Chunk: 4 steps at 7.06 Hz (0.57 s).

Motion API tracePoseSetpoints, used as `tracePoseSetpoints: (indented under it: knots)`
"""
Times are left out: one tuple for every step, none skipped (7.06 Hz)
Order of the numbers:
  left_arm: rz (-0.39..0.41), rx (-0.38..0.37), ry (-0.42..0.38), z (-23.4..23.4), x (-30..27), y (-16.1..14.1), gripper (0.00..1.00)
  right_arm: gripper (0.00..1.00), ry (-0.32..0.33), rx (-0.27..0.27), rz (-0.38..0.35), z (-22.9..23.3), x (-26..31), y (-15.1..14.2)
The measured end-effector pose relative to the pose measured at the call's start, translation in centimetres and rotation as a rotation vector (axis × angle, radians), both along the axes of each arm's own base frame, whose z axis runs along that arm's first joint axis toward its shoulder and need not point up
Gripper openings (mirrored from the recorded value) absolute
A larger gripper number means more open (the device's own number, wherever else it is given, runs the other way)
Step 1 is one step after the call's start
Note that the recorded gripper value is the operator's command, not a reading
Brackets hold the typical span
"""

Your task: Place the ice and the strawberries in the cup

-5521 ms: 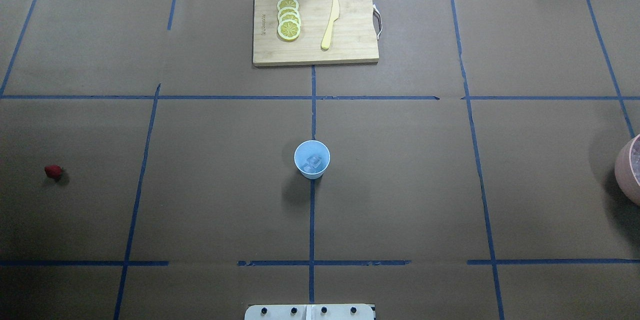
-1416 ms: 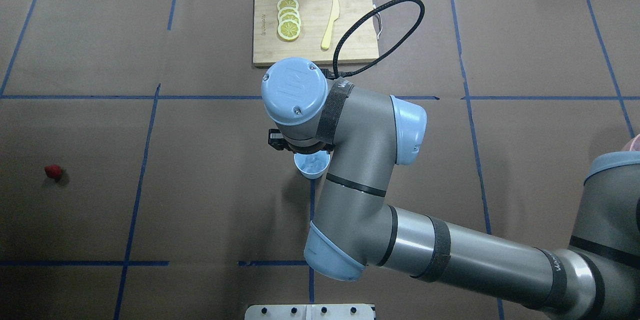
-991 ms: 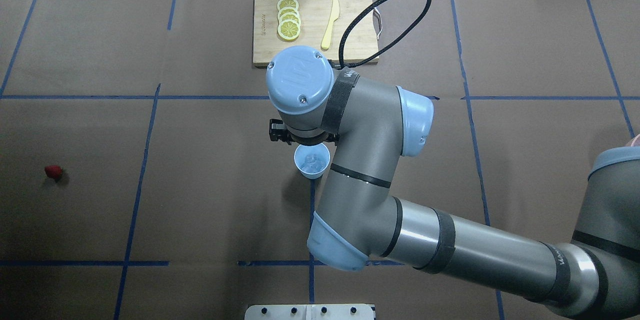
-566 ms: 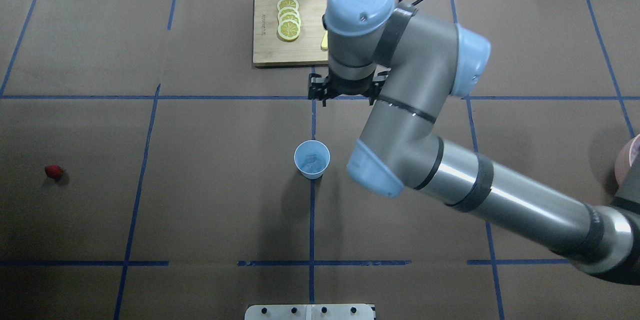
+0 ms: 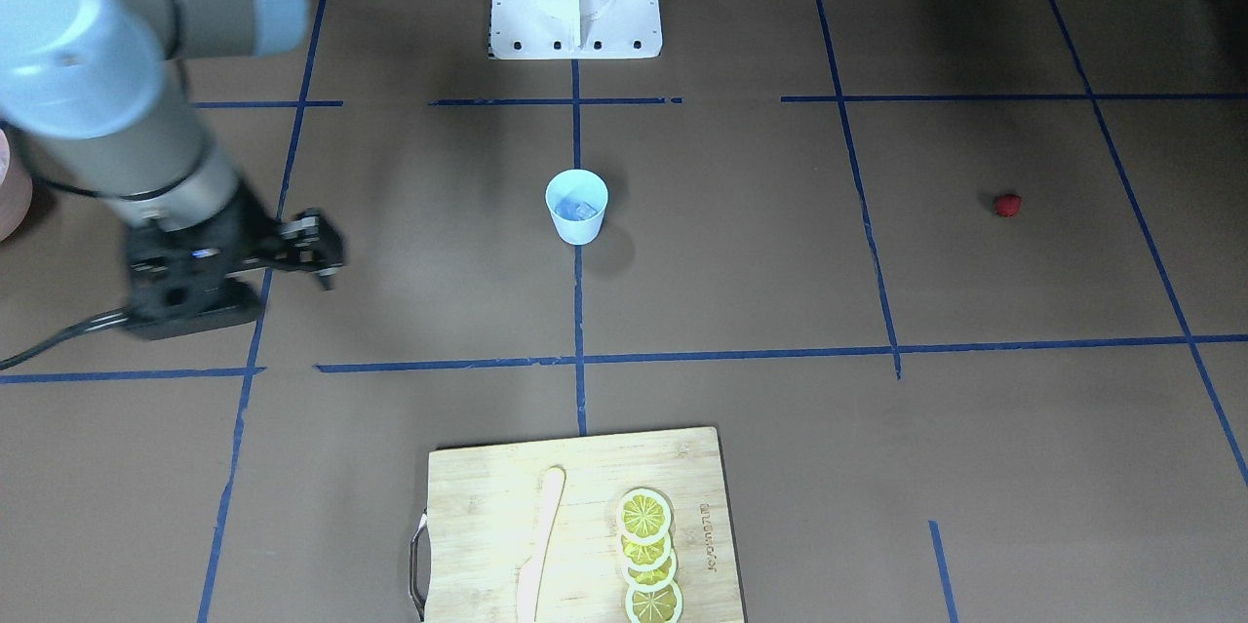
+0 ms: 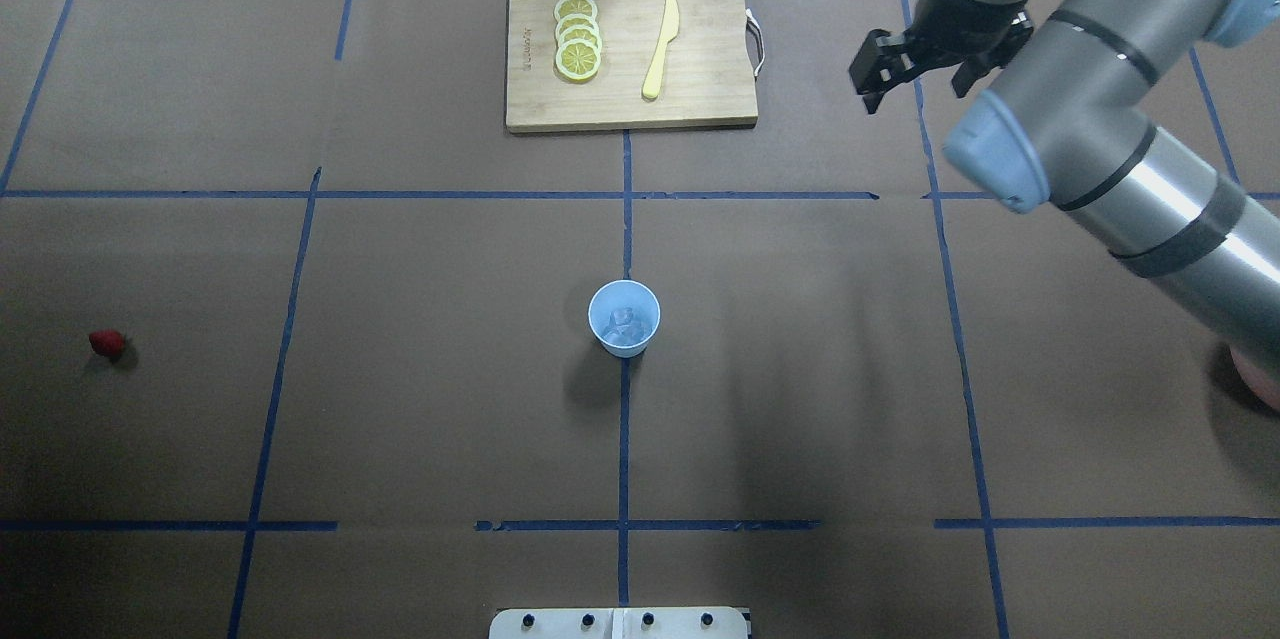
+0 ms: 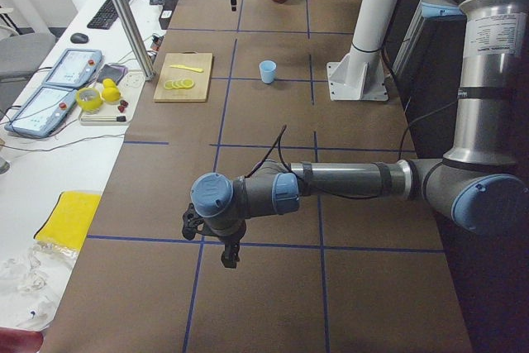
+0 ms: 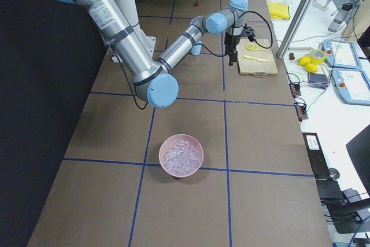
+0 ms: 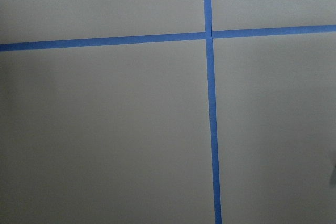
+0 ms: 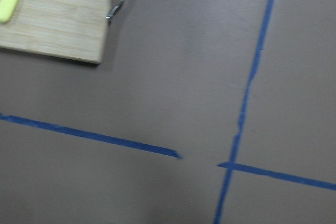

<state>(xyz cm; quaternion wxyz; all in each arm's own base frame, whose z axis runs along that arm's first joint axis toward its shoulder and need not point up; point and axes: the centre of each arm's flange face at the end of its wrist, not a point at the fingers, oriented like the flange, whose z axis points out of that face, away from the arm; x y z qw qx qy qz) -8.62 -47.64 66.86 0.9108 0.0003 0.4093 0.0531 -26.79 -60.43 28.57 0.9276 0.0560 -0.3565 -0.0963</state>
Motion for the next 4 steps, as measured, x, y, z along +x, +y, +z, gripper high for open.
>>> tracePoseSetpoints:
  knots:
    - [0.000,0.036,-0.005,-0.6,0.0,-0.3,1.00,0.99,0.009,0.032,-0.042,3.8,5.4,-1.2]
    - [-0.001,0.064,-0.010,-1.0,-0.1,-0.5,1.00,0.99,0.004,0.058,-0.080,7.4,10.9,-1.9]
    - [-0.002,0.079,-0.013,-1.2,-0.2,-0.6,1.00,0.99,-0.004,0.082,-0.113,11.2,16.4,-2.3]
    - [-0.002,0.084,-0.014,-1.3,-0.2,-0.7,1.00,1.00,-0.007,0.099,-0.137,15.3,21.8,-2.2]
